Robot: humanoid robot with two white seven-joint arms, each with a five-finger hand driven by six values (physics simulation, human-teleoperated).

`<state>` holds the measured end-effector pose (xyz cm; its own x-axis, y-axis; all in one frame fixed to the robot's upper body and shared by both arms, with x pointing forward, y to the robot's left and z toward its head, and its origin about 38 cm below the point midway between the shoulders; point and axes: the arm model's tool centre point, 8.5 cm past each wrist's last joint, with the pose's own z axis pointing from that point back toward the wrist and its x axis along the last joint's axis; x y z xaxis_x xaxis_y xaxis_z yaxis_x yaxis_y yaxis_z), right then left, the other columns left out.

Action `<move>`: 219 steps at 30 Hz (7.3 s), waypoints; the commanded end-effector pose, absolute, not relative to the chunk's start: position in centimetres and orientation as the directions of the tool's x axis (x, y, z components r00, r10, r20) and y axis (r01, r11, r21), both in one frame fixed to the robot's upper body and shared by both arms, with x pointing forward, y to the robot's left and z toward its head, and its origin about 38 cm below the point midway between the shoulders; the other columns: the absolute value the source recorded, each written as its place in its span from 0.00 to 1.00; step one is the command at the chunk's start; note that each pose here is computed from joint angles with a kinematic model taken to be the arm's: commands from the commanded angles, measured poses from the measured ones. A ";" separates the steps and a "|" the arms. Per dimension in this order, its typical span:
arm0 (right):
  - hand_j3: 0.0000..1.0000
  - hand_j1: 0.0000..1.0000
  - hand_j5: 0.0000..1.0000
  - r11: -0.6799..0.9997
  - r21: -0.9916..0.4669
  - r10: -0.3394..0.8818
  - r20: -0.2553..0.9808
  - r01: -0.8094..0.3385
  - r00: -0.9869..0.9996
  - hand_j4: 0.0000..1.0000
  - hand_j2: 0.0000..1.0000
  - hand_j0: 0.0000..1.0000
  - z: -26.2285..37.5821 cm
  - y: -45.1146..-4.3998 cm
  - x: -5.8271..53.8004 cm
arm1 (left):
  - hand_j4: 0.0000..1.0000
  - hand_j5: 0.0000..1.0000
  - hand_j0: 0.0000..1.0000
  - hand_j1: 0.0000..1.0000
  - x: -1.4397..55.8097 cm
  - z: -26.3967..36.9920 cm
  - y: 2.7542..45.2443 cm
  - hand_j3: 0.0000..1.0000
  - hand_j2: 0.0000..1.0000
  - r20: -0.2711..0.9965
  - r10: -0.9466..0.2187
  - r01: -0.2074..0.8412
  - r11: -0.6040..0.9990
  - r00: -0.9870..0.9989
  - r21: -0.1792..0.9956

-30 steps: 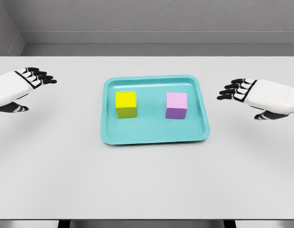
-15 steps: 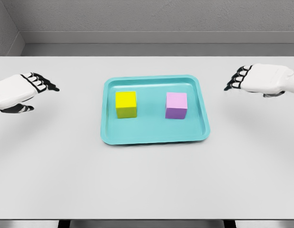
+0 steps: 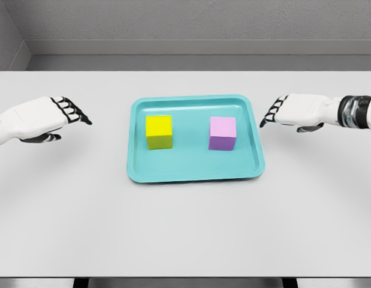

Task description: Push two cubes

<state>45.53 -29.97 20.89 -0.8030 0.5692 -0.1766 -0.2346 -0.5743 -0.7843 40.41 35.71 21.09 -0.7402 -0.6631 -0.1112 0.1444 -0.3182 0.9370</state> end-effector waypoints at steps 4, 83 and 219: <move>0.79 0.79 0.79 -0.576 -0.781 0.557 -0.161 -0.239 -0.815 0.79 0.79 0.79 20.1 -29.1 45.5 | 0.73 0.73 0.73 0.73 40.3 20.6 34.3 0.73 0.73 -0.111 -0.634 0.152 -0.344 -0.765 0.927; 0.77 0.77 0.77 -0.576 -0.794 0.495 -0.150 -0.194 -0.856 0.77 0.77 0.77 18.7 -21.6 47.9 | 0.65 0.65 0.65 0.65 42.8 18.3 24.3 0.65 0.65 -0.041 -0.529 0.153 -0.318 -0.847 0.936; 0.77 0.77 0.77 -0.671 -0.739 0.290 -0.340 0.063 -0.895 0.77 0.77 0.77 24.9 -23.3 40.0 | 0.68 0.68 0.68 0.68 46.7 22.6 31.4 0.68 0.68 0.012 -0.696 0.248 -0.240 -0.718 0.938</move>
<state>40.76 -23.33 24.21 -0.8928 0.3062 -0.3304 0.0431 -0.6721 -0.7392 46.66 29.66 21.24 -0.7408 -0.6717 0.0091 0.2554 -0.2691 0.9286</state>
